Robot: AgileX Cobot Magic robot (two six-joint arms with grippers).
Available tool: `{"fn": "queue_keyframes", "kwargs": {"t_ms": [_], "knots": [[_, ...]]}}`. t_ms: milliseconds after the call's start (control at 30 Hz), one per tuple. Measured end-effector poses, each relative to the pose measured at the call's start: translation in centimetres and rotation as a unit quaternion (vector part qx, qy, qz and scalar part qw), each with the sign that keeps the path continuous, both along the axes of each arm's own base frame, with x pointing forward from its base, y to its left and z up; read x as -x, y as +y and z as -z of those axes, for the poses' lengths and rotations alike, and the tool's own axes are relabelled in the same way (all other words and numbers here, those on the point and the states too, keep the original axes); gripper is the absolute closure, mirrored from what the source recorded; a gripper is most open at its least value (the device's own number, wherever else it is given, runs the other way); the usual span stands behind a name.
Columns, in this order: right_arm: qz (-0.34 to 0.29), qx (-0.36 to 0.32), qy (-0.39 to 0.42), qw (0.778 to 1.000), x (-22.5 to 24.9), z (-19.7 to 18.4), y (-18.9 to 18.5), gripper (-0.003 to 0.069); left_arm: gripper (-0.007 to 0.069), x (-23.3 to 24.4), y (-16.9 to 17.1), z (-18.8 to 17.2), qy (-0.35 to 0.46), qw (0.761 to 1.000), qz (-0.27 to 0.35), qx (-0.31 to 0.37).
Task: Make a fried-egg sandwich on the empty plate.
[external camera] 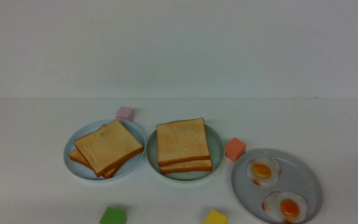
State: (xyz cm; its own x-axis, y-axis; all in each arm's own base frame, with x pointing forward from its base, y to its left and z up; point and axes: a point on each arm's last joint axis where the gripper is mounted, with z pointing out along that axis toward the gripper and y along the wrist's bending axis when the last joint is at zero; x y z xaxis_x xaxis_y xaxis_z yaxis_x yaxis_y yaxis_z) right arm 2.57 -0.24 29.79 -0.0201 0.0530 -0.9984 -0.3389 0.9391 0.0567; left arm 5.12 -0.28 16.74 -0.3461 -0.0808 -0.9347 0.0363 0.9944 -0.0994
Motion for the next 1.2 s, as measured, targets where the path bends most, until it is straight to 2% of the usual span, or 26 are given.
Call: {"fn": "queue_keyframes", "kwargs": {"t_ms": [400,533,633,733,867,1100,1200], "knots": [[0.007,0.012,-0.006,1.000,-0.1,0.0,-0.1,0.0627,0.0586,0.0,0.0,0.0,0.000,1.000,0.000,0.000],[0.030,0.042,-0.025,0.998,-0.3,0.1,-0.3,0.0622,0.0586,0.0,0.0,0.0,0.000,1.000,0.000,0.000],[0.073,0.055,-0.021,0.996,-0.5,0.8,-0.4,0.0618,0.0583,0.0,0.0,0.0,0.000,1.000,0.000,0.000],[0.130,0.058,-0.003,0.990,-1.0,2.2,-0.5,0.0616,0.0578,0.0,0.0,0.0,0.000,1.000,0.000,0.000],[0.176,0.020,0.016,0.984,-1.7,4.3,-0.4,0.0614,0.0572,0.0,0.0,0.0,0.000,1.000,0.000,0.000],[0.176,0.042,0.070,0.981,-2.6,8.7,0.1,0.0608,0.0566,0.0,0.0,0.0,0.000,1.000,0.000,0.000],[0.172,0.053,0.127,0.975,-2.7,11.9,0.1,0.0601,0.0566,0.0,0.0,0.0,0.000,1.000,0.000,0.000]]}}
